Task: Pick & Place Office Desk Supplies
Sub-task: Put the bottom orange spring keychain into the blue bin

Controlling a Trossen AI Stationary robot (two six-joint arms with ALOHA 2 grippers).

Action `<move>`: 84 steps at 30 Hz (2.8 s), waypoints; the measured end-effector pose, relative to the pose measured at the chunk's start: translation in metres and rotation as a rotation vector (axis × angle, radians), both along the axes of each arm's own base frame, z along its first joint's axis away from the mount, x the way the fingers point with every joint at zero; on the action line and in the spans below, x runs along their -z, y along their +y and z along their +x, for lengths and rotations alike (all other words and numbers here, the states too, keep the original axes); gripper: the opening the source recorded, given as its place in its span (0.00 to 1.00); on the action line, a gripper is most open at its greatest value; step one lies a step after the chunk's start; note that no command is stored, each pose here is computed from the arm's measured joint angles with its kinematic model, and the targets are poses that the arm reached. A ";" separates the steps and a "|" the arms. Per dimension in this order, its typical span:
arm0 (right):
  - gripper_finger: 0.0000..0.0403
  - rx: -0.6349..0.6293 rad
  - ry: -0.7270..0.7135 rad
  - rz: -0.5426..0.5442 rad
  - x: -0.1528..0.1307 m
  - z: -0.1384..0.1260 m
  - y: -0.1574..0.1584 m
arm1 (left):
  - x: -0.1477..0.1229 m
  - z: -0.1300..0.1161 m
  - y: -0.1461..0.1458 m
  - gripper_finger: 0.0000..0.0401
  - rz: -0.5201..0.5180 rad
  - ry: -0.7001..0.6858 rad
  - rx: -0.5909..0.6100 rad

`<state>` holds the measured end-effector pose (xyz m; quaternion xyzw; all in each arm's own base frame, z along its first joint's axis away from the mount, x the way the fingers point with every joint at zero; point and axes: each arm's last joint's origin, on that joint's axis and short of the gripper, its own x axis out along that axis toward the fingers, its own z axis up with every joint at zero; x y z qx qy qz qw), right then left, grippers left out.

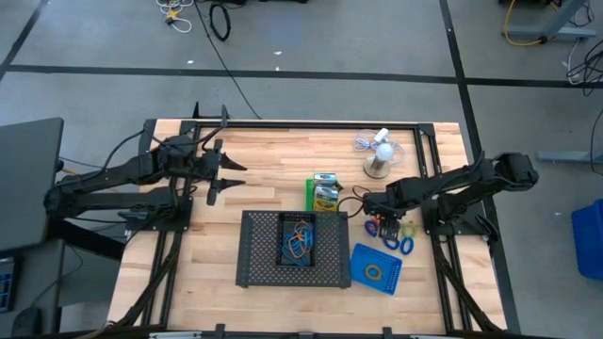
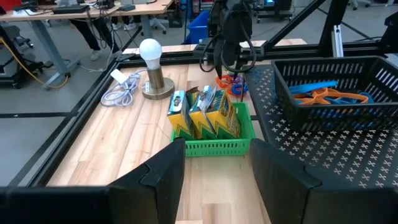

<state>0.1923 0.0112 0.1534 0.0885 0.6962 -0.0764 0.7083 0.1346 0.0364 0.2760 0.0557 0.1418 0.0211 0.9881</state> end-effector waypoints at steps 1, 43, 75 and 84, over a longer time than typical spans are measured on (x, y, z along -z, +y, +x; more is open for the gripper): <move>0.47 0.002 -0.005 -0.001 0.000 0.001 0.000 | 0.000 0.000 0.000 0.47 -0.001 0.000 0.000; 0.03 0.051 0.038 -0.052 -0.011 0.019 0.033 | 0.000 0.000 0.000 0.47 0.003 -0.003 0.001; 0.02 -0.001 -0.098 0.065 -0.060 0.038 0.155 | 0.000 0.000 0.000 0.47 0.019 -0.002 0.006; 0.14 0.015 -0.076 0.042 -0.048 0.043 0.160 | 0.000 0.000 0.000 0.47 0.017 -0.002 0.005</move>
